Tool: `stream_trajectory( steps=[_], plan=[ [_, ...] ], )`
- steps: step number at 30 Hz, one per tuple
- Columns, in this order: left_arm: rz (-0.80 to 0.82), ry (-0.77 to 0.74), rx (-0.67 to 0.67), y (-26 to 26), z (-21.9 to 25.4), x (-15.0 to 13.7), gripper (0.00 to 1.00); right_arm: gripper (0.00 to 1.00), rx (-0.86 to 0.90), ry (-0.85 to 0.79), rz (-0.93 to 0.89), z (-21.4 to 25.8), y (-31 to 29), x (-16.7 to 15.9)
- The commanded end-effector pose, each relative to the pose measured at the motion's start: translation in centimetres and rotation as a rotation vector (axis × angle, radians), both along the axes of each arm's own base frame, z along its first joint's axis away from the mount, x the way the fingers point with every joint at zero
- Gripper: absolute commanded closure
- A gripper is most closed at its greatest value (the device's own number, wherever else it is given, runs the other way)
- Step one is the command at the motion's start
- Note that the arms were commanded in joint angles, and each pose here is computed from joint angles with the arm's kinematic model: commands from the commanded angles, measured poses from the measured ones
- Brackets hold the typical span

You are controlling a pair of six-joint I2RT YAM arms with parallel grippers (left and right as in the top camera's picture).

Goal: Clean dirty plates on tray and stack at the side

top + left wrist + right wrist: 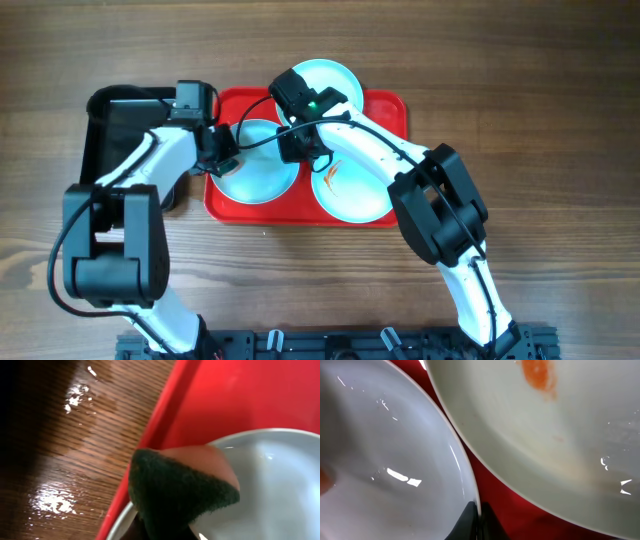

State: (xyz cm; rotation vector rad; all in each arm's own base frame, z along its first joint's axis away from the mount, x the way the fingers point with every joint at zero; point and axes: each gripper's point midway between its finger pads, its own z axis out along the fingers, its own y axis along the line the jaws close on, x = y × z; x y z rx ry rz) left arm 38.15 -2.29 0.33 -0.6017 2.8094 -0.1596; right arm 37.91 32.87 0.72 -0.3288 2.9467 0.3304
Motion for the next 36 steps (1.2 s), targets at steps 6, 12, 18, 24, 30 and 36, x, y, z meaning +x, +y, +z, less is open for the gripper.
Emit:
stream_trajectory(
  steps=[6,12,18,24,30,36],
  plan=[
    [-0.068,0.032,-0.296,-4.2,2.3,-2.2,0.96,0.96,-0.052,0.018,0.013,-1.6,-0.9,-0.6],
    [-0.135,0.000,-0.329,-6.9,4.0,-2.4,0.96,0.96,-0.049,0.015,0.013,-1.5,-0.9,-0.5],
    [-0.115,0.117,-0.304,-6.9,-0.9,-3.4,0.96,0.96,-0.050,0.015,0.014,-1.5,-0.9,-0.5],
    [-0.035,0.195,0.095,0.1,-2.7,-5.0,0.96,0.96,-0.052,0.017,0.018,-1.6,-0.9,-0.6],
    [0.019,0.183,0.390,5.2,-1.6,-4.8,0.96,0.96,-0.052,0.016,0.018,-1.5,-0.9,-0.6],
    [0.041,0.025,0.343,4.3,3.1,-1.1,0.96,0.96,-0.052,0.016,0.018,-1.5,-0.9,-0.6]
  ],
)
